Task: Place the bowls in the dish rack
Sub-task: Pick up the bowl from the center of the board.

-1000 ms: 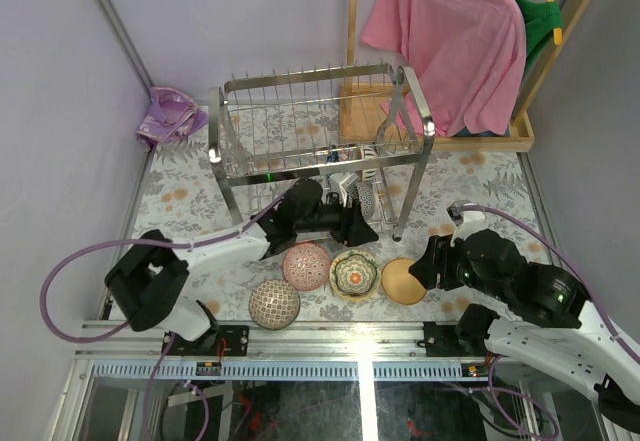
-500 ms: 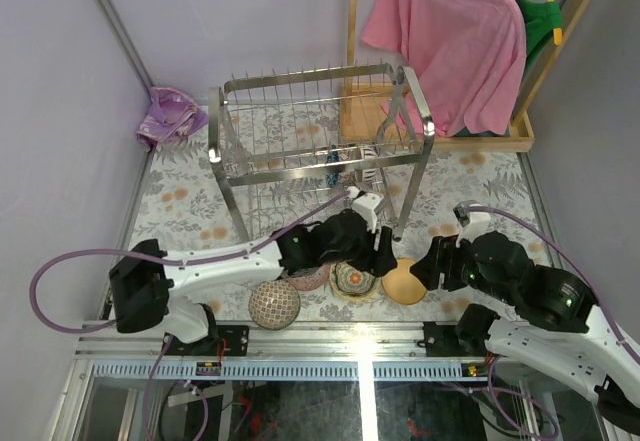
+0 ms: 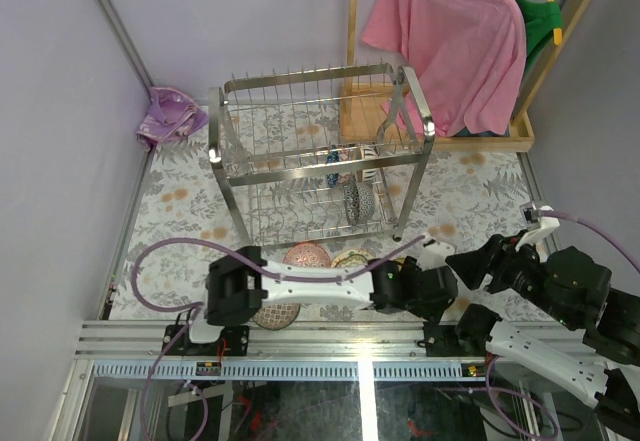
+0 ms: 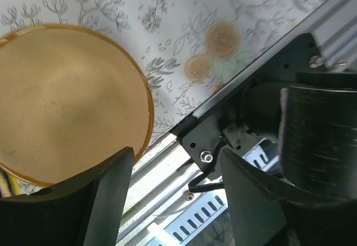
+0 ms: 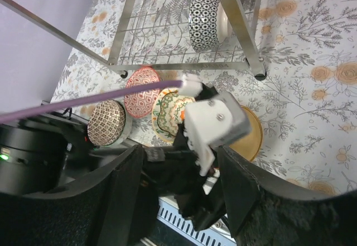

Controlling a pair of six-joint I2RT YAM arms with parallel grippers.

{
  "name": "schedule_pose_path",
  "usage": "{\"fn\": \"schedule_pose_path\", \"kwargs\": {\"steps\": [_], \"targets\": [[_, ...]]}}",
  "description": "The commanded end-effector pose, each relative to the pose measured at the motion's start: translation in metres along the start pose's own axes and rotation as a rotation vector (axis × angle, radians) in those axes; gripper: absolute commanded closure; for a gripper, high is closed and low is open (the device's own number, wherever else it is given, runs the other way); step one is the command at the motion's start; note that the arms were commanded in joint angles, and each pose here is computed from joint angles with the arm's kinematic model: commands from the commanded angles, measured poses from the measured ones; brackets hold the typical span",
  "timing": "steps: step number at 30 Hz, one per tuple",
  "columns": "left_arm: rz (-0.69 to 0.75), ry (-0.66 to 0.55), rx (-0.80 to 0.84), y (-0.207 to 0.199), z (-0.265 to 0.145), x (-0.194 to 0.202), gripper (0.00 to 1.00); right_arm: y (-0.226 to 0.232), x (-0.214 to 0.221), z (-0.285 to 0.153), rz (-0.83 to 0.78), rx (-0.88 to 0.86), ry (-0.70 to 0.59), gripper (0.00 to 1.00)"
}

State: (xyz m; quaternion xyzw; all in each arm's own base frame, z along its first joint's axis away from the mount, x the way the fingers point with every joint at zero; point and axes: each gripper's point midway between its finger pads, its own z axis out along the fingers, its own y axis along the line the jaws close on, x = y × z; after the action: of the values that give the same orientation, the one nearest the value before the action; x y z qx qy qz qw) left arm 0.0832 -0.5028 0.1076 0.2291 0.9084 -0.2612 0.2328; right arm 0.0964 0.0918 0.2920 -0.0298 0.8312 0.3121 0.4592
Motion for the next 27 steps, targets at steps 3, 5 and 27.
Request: {"fn": "schedule_pose_path", "kwargs": {"steps": [3,5,27], "targets": [[0.043,0.160,-0.223,0.030,0.008,0.036,0.39,-0.004,0.002,-0.013,-0.013,-0.004,0.013,0.36],[0.047,0.157,-0.237,0.033,0.011,0.037,0.40,-0.005,0.003,-0.013,-0.014,-0.007,0.013,0.36],[0.064,-0.031,-0.179,0.041,-0.003,0.000,1.00,0.004,0.009,-0.002,-0.025,-0.042,0.041,0.36]]}}
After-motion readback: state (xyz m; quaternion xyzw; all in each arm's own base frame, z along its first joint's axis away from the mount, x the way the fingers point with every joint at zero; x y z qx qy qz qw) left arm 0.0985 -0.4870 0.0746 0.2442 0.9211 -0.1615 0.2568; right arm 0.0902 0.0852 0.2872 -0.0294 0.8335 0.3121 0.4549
